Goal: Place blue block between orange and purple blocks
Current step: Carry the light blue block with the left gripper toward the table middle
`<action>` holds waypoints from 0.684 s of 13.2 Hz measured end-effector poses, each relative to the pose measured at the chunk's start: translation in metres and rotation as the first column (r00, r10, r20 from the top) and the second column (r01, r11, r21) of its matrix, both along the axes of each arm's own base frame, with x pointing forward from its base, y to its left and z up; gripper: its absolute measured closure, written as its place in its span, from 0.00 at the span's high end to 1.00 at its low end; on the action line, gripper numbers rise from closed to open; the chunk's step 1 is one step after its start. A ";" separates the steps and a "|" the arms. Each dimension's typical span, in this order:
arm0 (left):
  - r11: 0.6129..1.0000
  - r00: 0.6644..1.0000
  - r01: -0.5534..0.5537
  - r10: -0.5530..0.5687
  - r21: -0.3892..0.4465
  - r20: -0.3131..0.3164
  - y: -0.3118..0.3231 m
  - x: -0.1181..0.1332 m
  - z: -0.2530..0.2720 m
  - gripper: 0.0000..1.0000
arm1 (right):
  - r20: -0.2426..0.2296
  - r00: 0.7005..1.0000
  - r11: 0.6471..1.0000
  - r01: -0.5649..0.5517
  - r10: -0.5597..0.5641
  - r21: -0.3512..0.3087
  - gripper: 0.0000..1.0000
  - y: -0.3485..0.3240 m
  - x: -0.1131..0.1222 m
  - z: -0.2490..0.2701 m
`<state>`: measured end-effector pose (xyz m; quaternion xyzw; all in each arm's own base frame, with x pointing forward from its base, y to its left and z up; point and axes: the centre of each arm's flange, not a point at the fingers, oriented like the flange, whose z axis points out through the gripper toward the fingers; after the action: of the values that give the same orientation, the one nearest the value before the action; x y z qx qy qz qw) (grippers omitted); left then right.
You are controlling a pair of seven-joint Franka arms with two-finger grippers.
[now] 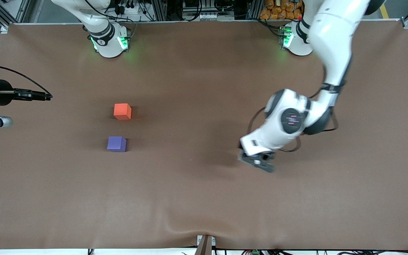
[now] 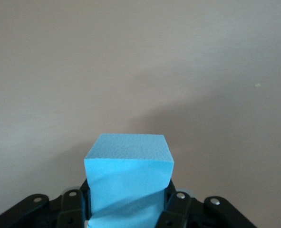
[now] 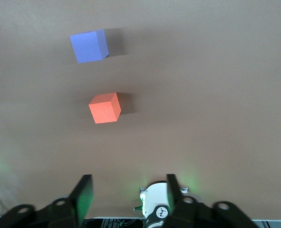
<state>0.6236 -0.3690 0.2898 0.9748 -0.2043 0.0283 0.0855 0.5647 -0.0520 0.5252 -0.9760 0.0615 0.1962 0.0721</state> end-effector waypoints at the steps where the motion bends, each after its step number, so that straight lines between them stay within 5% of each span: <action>1: 1.000 1.000 -0.010 0.010 -0.004 -0.005 -0.025 -0.009 -0.003 0.54 | 0.000 1.000 1.000 0.000 0.000 0.000 0.91 0.000 0.000 0.000; 3: 0.999 0.999 -0.047 0.047 -0.005 -0.021 -0.069 -0.033 -0.004 0.54 | 0.000 1.000 1.000 0.000 0.000 0.001 1.00 0.000 0.000 0.000; 9: 0.993 0.993 -0.104 0.107 0.051 -0.054 -0.161 -0.111 -0.030 0.54 | -0.007 1.000 1.000 0.000 0.001 0.002 1.00 0.000 -0.001 -0.001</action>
<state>0.5124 -0.5299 0.2596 0.9864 -0.1506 0.0003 0.0660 0.5640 -0.0519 0.5246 -0.9752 0.0612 0.1995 0.0730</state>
